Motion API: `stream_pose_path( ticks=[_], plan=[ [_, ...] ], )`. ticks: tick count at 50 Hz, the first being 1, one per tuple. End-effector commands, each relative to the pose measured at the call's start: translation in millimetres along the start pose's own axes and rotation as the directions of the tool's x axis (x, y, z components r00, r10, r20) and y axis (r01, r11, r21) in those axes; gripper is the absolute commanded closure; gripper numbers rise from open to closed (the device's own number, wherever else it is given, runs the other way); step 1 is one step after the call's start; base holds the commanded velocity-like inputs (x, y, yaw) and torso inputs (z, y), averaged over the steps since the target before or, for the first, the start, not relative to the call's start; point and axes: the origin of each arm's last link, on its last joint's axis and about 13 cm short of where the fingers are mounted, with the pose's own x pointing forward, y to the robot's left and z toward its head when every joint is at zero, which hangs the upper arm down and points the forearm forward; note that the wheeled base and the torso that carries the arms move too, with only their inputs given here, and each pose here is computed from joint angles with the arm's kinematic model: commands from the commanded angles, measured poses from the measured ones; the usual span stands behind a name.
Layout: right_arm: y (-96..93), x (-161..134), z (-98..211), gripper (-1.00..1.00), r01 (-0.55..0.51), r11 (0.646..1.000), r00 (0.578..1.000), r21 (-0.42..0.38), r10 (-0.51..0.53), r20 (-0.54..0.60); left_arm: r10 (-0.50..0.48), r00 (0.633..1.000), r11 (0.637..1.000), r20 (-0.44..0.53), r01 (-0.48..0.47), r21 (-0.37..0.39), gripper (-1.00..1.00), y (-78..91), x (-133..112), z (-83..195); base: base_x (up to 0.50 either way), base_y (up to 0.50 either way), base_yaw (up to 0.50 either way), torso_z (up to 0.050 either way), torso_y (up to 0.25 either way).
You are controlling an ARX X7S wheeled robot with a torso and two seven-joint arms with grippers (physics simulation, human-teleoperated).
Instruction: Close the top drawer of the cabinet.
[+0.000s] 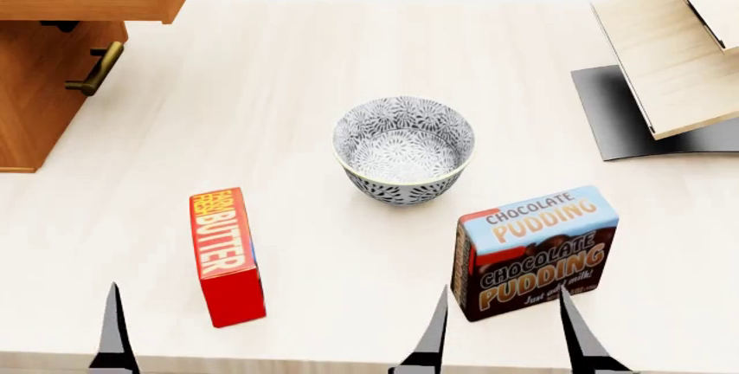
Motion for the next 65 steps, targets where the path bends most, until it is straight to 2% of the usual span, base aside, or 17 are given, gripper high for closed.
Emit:
stream_pose_path(
  ticks=[1,4,11,27,29,30,65],
  plan=[
    [0.0,-10.7,70.0,-1.00,-0.017,1.000,0.982,-0.020,0.020,0.189,-0.003,0.982,0.999,0.187,0.011,-0.040,-1.00,4.6,-9.4,66.0,0.00,0.00,0.00,0.000,0.000],
    [1.7,-13.0,80.7,-1.00,-0.032,0.999,0.976,-0.019,0.036,0.216,-0.011,0.978,0.999,0.210,0.020,-0.041,-1.00,3.7,-12.7,76.4,0.00,0.00,0.00,0.000,0.000],
    [0.4,-11.9,77.6,-1.00,-0.009,1.000,0.975,-0.010,0.011,0.221,-0.008,0.976,0.999,0.217,0.018,-0.044,-1.00,4.1,-12.5,77.6,0.00,0.00,0.00,0.000,0.000],
    [1.6,-9.6,73.3,-1.00,0.000,1.000,0.985,-0.007,0.002,0.174,-0.003,0.975,0.999,0.221,0.014,-0.046,-1.00,4.7,-12.3,78.8,0.00,0.00,0.00,0.000,0.000],
    [1.2,-9.5,71.6,-1.00,-0.006,0.999,0.988,0.038,0.000,0.155,-0.005,0.976,0.999,0.219,0.016,-0.045,-1.00,4.1,-12.4,78.1,0.00,0.00,0.00,0.000,0.000],
    [0.8,-9.5,70.5,-1.00,-0.004,1.000,0.988,0.026,0.000,0.157,-0.006,0.976,0.999,0.220,0.016,-0.045,-1.00,4.1,-12.5,78.3,0.12,0.00,0.00,0.000,0.000],
    [2.7,-11.3,70.3,-1.00,-0.034,0.998,0.989,0.057,0.026,0.142,-0.003,0.976,0.999,0.216,0.014,-0.052,-1.00,5.8,-13.0,79.1,0.49,0.00,0.00,0.000,0.000]
  ],
)
